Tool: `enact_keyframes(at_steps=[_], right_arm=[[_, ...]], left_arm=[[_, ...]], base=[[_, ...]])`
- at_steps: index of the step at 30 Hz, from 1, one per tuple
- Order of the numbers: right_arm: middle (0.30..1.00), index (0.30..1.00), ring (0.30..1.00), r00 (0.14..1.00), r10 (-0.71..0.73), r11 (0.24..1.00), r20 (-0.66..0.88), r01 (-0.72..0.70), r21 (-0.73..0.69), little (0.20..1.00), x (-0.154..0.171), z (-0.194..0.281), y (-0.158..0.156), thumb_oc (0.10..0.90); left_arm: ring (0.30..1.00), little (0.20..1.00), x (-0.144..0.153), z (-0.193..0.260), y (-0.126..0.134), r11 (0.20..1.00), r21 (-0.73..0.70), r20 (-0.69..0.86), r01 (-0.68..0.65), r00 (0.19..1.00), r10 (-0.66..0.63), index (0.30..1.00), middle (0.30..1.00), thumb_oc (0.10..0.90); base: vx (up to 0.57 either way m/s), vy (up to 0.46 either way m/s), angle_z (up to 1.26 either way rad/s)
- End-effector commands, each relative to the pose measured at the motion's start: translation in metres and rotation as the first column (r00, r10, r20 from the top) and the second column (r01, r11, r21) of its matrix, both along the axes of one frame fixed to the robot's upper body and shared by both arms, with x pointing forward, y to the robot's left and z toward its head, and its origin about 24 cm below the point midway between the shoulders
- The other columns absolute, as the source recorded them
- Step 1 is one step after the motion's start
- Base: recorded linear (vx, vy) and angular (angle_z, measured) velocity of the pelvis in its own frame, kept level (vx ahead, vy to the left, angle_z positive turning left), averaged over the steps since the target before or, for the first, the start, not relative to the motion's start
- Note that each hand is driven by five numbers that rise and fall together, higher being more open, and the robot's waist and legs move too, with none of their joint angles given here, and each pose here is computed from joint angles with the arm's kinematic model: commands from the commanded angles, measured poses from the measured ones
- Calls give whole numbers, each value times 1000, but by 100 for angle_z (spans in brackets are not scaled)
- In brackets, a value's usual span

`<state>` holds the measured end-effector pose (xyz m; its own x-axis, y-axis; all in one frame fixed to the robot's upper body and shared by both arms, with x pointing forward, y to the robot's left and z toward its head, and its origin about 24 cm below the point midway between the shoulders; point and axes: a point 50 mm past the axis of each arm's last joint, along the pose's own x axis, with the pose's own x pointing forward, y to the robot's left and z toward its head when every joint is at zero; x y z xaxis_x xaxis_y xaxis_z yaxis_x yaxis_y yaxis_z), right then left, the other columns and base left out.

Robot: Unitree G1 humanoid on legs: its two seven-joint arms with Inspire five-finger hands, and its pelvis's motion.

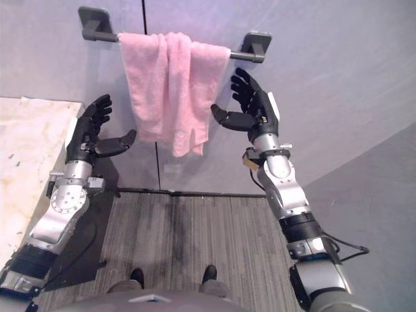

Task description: Organize the bathroom.

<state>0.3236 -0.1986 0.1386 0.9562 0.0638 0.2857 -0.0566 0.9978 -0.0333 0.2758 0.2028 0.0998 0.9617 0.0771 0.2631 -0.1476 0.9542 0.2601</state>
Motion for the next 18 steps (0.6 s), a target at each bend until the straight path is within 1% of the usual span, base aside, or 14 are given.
enact_keyframes(at_steps=[1, 4, 11, 12, 13, 14, 15, 17, 18], right_arm=[[900, 900, 900, 961, 19, 1000, 276, -18, -7, 900, 4, 69, -8, 800], [900, 900, 900, 966, 48, 999, 255, -42, -30, 900, 3, 65, -8, 800], [900, 900, 900, 967, 67, 997, 248, -54, -57, 900, 7, 68, -6, 800], [813, 813, 813, 967, 67, 997, 247, -54, -56, 813, 7, 69, -6, 742], [688, 688, 688, 966, 64, 997, 249, -50, -61, 688, 8, 70, -7, 659], [691, 691, 691, 966, 62, 997, 251, -47, -63, 691, 8, 71, -7, 660], [804, 804, 804, 966, 59, 997, 250, -43, -68, 804, 10, 72, -7, 736], [858, 858, 858, 966, 53, 997, 252, -38, -64, 858, 13, 74, -9, 772], [869, 869, 869, 966, 51, 997, 252, -37, -63, 869, 13, 75, -9, 780]], left_arm=[[900, 900, -3, 27, -17, 997, -21, 171, 76, 983, -71, 900, 900, 800], [900, 900, -10, 17, -14, 997, -54, 140, 55, 989, -47, 900, 900, 800], [900, 900, -17, 11, -12, 997, -58, 127, 55, 991, -48, 900, 900, 800], [900, 900, -17, 11, -12, 997, -57, 125, 54, 991, -47, 900, 900, 800], [900, 900, -18, 10, -11, 997, -60, 116, 49, 992, -42, 900, 900, 800], [900, 900, -18, 9, -11, 997, -61, 114, 48, 993, -41, 900, 900, 800], [900, 900, -19, 8, -10, 997, -58, 108, 47, 993, -41, 900, 900, 800], [900, 900, -20, 5, -9, 997, -55, 100, 44, 994, -38, 900, 900, 800], [900, 900, -21, 5, -8, 998, -54, 98, 44, 994, -39, 900, 900, 800]], base=[[174, 1, -1], [143, 23, -3], [87, 30, 0], [63, 21, 6], [55, 18, 6], [66, 24, 5], [44, 15, 6], [60, 5, 8], [52, -5, 7]])
